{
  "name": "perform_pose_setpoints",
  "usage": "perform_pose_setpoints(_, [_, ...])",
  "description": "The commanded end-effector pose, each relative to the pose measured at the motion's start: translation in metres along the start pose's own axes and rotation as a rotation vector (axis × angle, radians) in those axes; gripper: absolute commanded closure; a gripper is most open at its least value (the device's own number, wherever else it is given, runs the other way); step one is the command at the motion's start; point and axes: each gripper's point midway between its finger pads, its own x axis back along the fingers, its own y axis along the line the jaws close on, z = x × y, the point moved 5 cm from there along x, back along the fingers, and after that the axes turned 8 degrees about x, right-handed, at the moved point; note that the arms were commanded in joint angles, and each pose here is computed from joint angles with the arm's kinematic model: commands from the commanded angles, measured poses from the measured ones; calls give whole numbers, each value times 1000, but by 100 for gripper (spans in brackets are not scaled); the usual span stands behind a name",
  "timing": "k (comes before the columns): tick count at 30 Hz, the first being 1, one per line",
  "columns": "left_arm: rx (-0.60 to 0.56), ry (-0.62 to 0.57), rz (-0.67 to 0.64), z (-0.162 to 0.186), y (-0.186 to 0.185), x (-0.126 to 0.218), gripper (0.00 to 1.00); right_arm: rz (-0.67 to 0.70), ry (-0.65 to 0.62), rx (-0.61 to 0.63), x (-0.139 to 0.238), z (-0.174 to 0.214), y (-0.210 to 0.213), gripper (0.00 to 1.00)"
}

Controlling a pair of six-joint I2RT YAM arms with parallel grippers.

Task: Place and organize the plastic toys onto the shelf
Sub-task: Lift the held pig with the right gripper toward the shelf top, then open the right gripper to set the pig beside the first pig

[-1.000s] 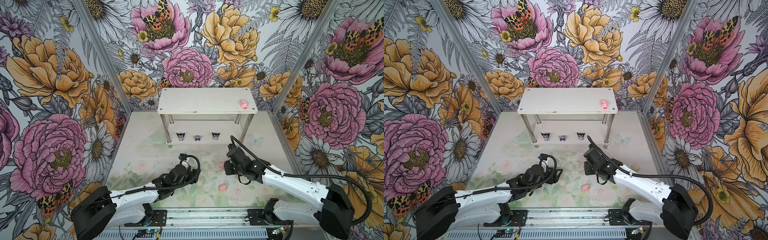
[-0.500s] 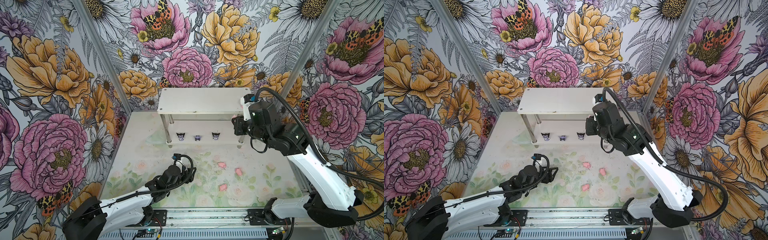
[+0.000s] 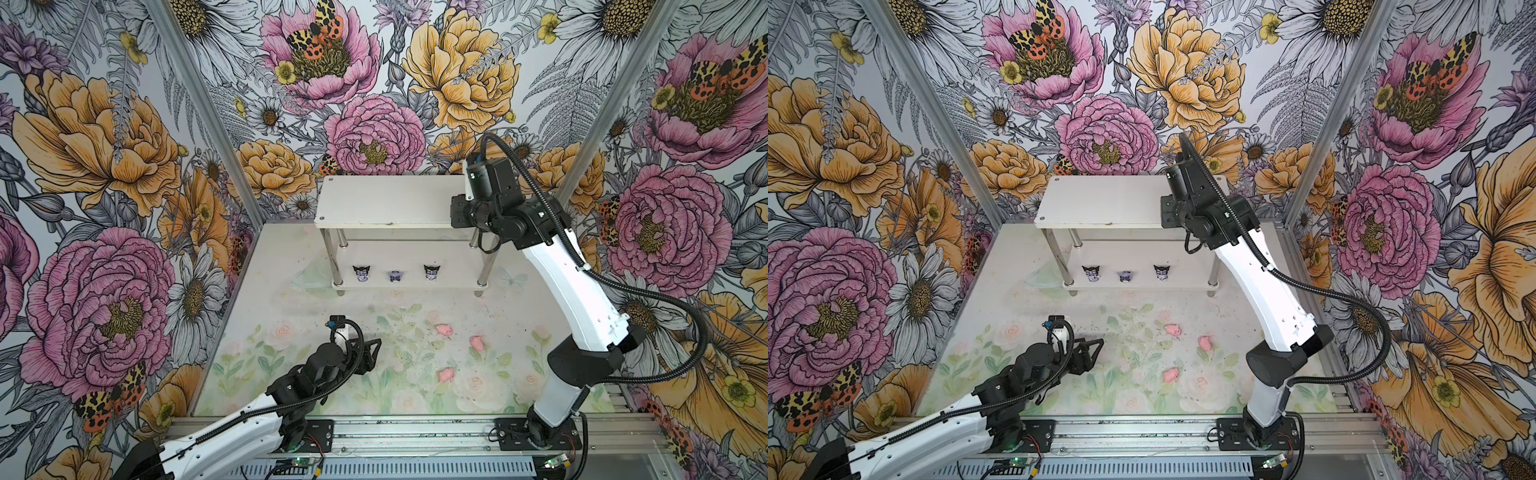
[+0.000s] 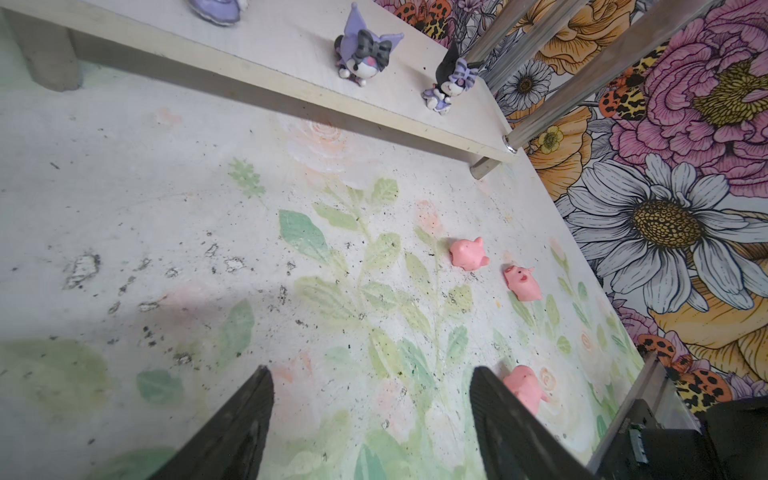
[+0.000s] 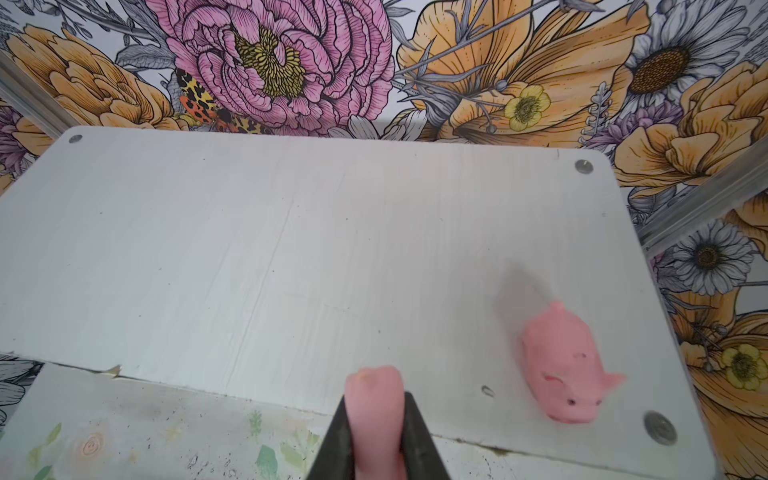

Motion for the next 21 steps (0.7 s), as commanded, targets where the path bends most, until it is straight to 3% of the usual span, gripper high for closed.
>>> perform_pose_setpoints(1, [30, -15, -71, 3, 18, 3, 23, 24, -6, 10, -1, -6, -7, 82])
perform_pose_setpoints(21, [17, -3, -77, 6, 18, -1, 22, 41, 74, -46, -44, 2, -16, 80])
